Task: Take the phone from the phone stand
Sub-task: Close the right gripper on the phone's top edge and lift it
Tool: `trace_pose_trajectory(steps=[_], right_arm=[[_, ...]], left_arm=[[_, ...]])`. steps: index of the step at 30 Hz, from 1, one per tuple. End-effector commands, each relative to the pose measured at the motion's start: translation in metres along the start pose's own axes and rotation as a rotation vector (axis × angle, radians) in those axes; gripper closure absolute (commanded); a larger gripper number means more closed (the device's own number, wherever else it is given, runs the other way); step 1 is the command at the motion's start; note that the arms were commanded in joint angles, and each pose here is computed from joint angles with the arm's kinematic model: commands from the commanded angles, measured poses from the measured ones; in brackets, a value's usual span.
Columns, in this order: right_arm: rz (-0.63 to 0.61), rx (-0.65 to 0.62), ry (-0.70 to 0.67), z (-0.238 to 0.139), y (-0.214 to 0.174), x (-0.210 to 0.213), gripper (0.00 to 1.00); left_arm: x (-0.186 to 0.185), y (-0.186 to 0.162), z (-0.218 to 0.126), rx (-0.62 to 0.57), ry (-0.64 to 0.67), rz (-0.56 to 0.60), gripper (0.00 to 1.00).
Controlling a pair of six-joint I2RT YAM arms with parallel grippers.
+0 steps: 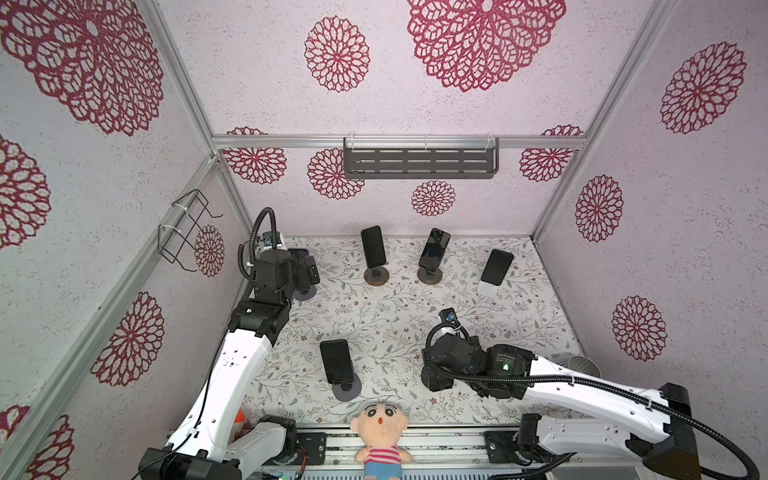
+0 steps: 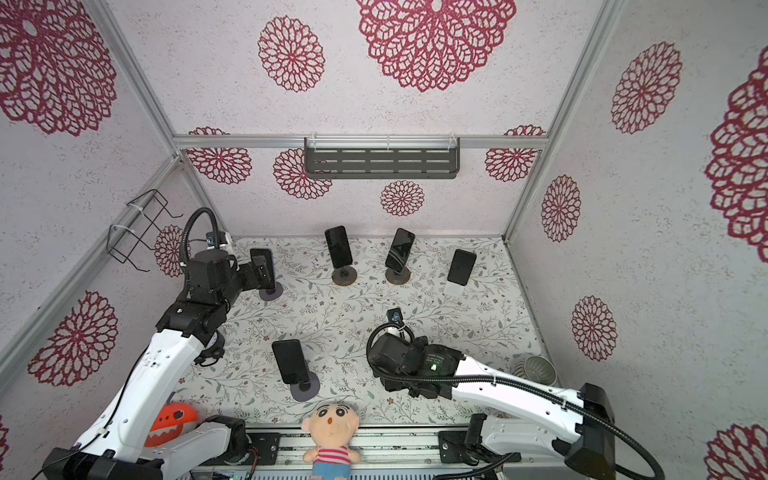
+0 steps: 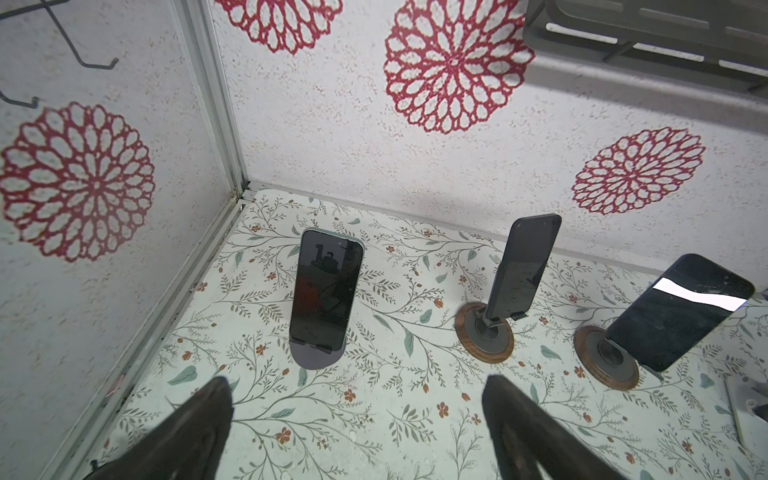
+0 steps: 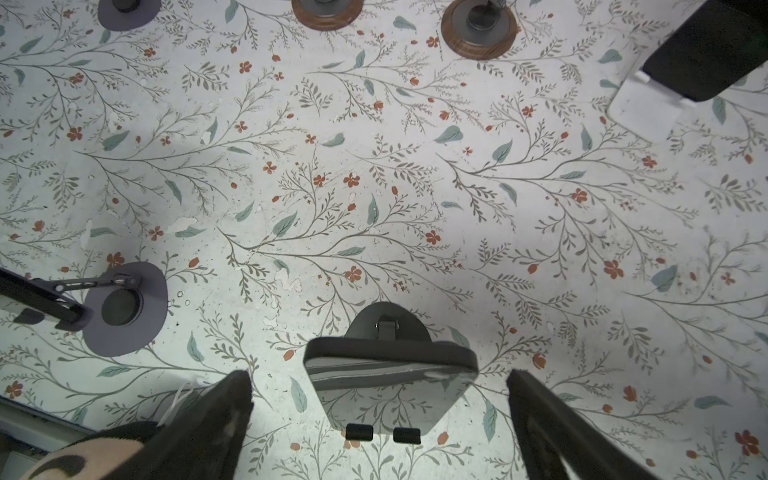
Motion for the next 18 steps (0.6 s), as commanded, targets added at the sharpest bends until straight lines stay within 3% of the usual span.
trace_pose_trajectory(steps=[1,9,18], right_arm=[[0.104,-0.092,0.023,-0.009,0.005,-0.006,0.01],[0.114,-0.073,0.073,0.005,-0.01,-0.003,0.01],[0.121,-0.077,0.036,0.018,-0.028,-0.012,0.04]], left_arm=[[-0.004,0.001,0.003,-0.012,-0.03,-0.024,0.03],[-0.006,-0.001,0.008,0.0,-0.044,-0.041,0.03],[-0.007,-0.001,0.009,-0.004,-0.054,-0.049,0.02]])
Point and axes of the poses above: each gripper's point midway between its finger pads, its own z axis out along the fingers, its own x axis along the line the jaws close on, y = z × x, the point moved 9 cm from there along -z, back along the fingers, and after that the axes turned 4 degrees about -z, right-handed, at the moved point
